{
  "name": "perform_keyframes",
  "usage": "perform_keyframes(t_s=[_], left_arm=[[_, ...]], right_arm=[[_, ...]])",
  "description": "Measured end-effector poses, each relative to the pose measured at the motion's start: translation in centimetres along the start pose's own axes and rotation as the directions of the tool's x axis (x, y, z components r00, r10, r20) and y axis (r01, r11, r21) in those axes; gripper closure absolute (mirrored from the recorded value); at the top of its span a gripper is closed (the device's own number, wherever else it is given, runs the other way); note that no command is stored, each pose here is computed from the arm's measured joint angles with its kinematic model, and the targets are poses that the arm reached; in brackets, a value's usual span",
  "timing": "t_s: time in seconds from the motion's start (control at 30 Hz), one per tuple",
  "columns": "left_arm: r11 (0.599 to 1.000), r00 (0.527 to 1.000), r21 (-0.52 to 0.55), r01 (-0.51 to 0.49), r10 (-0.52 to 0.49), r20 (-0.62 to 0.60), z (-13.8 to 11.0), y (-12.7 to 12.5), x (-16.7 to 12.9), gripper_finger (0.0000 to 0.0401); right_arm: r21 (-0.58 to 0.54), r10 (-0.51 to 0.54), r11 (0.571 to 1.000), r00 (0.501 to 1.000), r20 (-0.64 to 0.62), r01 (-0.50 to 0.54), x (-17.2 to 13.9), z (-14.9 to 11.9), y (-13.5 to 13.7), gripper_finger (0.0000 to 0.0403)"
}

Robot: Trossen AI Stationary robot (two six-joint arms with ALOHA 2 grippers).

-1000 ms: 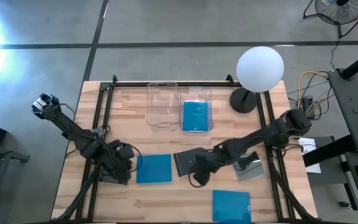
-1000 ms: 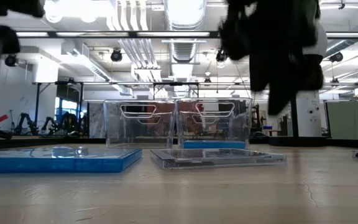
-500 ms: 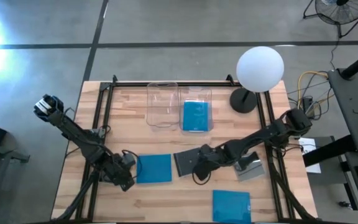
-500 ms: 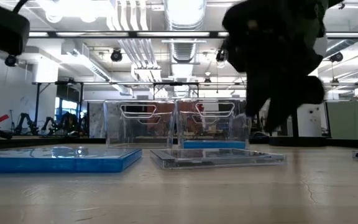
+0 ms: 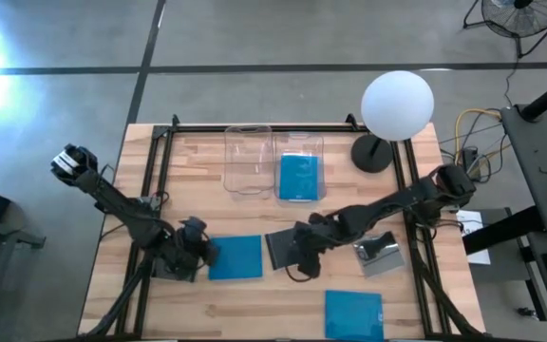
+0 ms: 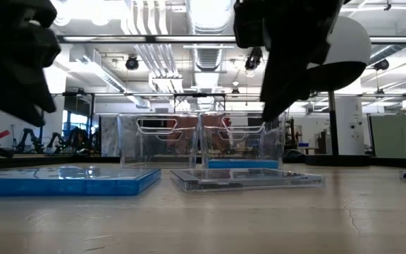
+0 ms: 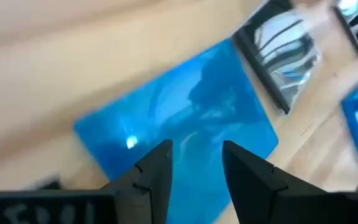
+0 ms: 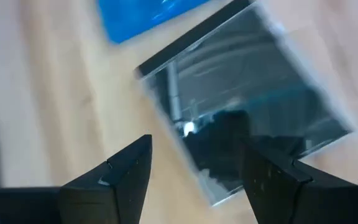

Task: Pick & place jewel cases by type
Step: Put the top blue CD case into the right transparent bin

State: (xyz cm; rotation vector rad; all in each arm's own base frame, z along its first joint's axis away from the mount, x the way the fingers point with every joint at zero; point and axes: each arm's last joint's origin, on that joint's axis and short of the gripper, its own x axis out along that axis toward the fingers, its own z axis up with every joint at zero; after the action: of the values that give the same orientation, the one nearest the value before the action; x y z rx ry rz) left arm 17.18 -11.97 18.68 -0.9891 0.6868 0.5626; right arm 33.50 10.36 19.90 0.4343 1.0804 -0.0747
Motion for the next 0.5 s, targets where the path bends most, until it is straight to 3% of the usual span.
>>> perform_keyframes(t_s=[0.1, 0.27, 0.37, 0.5], left_arm=[[0.995, 0.999, 0.093, -0.027, 0.024, 0.028, 0.8, 0.1, 0.5, 0.0279], [0.963, 0.995, 0.252, -0.098, 0.093, 0.033, 2.7, 0.8, 1.7, 0.0279], [0.939, 0.992, 0.328, -0.106, 0.125, -0.036, 3.6, 1.4, 2.5, 0.0279], [0.871, 0.98, 0.485, -0.078, 0.157, -0.123, 4.1, 2.7, 3.4, 0.0279]], right_arm=[[0.035, 0.042, 0.999, 0.998, -0.04, -0.041, 0.0, -0.5, 0.5, 0.0184], [0.302, 0.101, 0.949, 0.994, -0.038, -0.085, 0.2, -0.7, 1.0, 0.0184], [0.484, 0.145, 0.865, 0.989, 0.009, -0.131, 0.2, -0.6, 1.9, 0.0184], [0.66, 0.244, 0.705, 0.962, 0.118, -0.26, 1.0, -0.2, 3.7, 0.0184]])
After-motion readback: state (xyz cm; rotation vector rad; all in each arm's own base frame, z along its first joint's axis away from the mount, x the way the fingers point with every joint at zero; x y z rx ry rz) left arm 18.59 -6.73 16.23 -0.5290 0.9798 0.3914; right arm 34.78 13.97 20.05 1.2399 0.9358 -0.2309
